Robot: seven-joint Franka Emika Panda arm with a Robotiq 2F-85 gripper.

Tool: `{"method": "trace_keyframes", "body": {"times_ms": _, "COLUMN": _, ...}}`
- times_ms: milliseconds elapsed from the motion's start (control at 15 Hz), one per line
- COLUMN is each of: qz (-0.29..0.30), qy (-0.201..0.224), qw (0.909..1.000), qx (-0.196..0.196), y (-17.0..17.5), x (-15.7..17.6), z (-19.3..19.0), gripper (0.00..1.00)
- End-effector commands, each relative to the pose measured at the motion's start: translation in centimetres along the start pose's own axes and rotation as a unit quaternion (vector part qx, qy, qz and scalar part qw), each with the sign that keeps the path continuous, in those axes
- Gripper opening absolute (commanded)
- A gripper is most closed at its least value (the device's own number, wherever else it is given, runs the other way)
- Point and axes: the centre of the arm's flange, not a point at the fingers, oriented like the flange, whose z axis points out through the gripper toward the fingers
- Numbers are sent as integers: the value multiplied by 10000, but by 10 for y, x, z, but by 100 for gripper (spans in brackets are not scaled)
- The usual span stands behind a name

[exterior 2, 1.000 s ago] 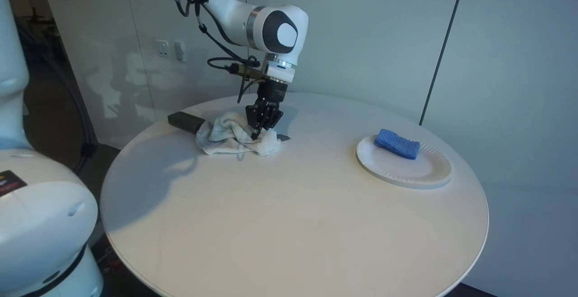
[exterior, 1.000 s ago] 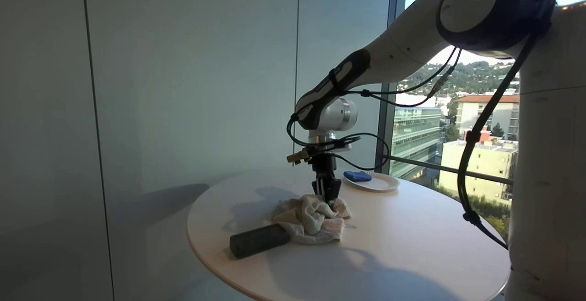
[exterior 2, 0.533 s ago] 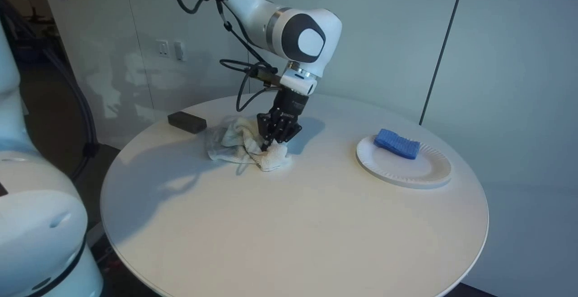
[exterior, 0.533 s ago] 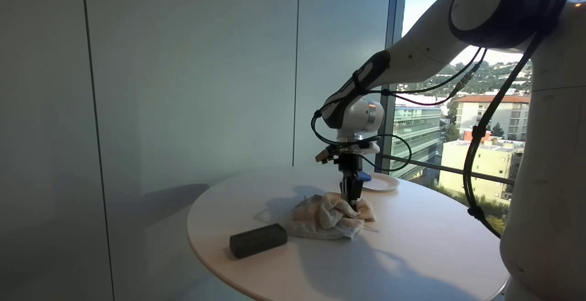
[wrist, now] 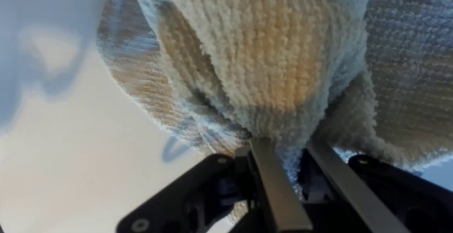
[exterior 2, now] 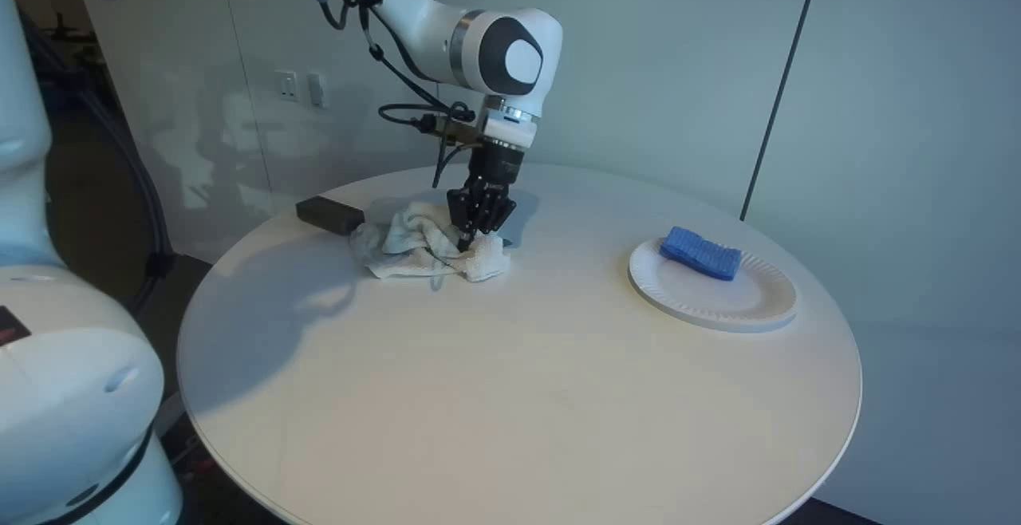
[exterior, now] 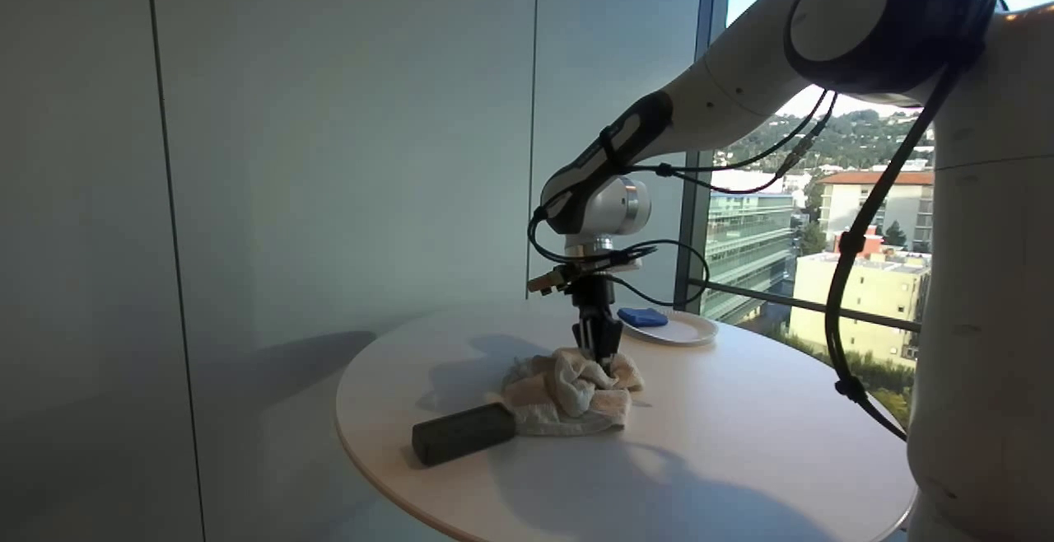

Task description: Use the towel to wipe the table

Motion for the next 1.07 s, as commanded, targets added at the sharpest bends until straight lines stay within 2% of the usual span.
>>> {"method": "trace_keyframes", "body": {"times_ms": 0, "qz": -580, "qy": 801, "qw": 9945, "qx": 335, "y": -50, "x": -71, "z": -38, "gripper": 8}}
{"method": "trace_keyframes", "body": {"times_ms": 133, "qz": -811, "qy": 1372, "qw": 9857, "qx": 541, "y": -45, "x": -93, "z": -82, "gripper": 8}}
{"method": "trace_keyframes", "body": {"times_ms": 267, "qz": -912, "qy": 1879, "qw": 9753, "qx": 716, "y": -28, "x": -100, "z": -119, "gripper": 8}}
{"method": "trace_keyframes", "body": {"times_ms": 467, "qz": -1051, "qy": 2699, "qw": 9514, "qx": 1043, "y": -7, "x": -109, "z": -188, "gripper": 8}}
{"method": "trace_keyframes", "body": {"times_ms": 600, "qz": -1253, "qy": 3124, "qw": 9322, "qx": 1333, "y": -8, "x": -122, "z": -236, "gripper": 8}}
{"method": "trace_keyframes", "body": {"times_ms": 800, "qz": -1816, "qy": 3387, "qw": 9028, "qx": 1930, "y": -29, "x": -144, "z": -275, "gripper": 8}}
{"method": "trace_keyframes", "body": {"times_ms": 1000, "qz": -2445, "qy": 3359, "qw": 8741, "qx": 2516, "y": -63, "x": -167, "z": -281, "gripper": 8}}
